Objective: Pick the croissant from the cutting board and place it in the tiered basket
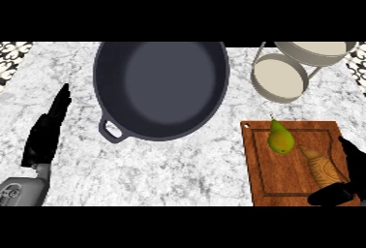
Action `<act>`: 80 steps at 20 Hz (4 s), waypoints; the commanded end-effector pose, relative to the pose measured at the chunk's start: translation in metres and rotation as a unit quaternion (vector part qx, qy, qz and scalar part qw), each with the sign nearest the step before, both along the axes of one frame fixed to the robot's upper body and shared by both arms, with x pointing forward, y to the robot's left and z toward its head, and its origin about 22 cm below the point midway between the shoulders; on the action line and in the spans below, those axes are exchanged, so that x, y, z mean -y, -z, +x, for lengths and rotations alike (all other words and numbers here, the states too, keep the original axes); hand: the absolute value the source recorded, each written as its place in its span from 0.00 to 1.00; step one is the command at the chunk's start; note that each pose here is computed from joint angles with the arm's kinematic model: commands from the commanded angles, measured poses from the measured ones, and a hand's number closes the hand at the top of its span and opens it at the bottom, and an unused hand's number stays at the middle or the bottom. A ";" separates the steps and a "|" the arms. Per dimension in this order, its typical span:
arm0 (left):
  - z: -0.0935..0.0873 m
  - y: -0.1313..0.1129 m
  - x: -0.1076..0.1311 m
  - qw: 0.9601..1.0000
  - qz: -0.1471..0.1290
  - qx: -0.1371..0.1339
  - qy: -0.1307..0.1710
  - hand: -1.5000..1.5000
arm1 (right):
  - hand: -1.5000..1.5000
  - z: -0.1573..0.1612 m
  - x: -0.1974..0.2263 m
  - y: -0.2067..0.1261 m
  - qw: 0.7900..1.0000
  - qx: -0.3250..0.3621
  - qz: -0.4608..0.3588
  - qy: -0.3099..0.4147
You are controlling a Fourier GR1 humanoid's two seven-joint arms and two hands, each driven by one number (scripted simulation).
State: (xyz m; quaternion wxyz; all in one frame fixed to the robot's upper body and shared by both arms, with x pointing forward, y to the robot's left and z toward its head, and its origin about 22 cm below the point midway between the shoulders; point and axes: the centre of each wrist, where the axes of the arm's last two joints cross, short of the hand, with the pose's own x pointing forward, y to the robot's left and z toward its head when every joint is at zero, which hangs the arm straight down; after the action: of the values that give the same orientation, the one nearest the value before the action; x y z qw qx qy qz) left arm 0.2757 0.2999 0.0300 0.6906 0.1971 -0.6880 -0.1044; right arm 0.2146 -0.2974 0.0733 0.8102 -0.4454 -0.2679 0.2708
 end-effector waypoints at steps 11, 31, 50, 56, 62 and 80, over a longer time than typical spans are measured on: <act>0.000 -0.013 0.015 1.000 -0.005 -0.004 -0.005 0.50 | 0.00 0.018 0.011 0.030 0.999 -0.037 0.014 0.012; 0.003 0.005 0.007 1.000 -0.007 -0.004 -0.007 0.50 | 1.00 0.011 -0.018 0.047 0.997 -0.032 0.054 -0.042; 0.019 -0.005 0.026 0.999 -0.003 0.000 0.043 0.50 | 1.00 0.145 -0.241 -0.118 0.922 0.386 0.002 -0.034; 0.022 -0.008 0.032 0.999 -0.005 0.003 0.044 0.50 | 1.00 0.162 -0.264 -0.155 0.900 0.431 -0.061 -0.012; 0.019 -0.011 0.014 1.000 -0.003 -0.001 0.018 0.50 | 1.00 0.187 -0.256 -0.200 0.911 0.393 -0.127 -0.006; 0.017 -0.018 0.019 1.000 -0.008 -0.001 0.020 0.50 | 1.00 0.247 -0.142 -0.183 0.906 0.299 -0.298 0.009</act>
State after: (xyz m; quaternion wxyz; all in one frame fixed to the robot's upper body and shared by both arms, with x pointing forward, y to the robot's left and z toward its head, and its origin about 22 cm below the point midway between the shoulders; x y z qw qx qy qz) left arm 0.2900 0.2852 0.0400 0.6866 0.1810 -0.6948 -0.1142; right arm 0.4504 -0.1385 0.2783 0.5396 -0.6928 -0.4416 0.1841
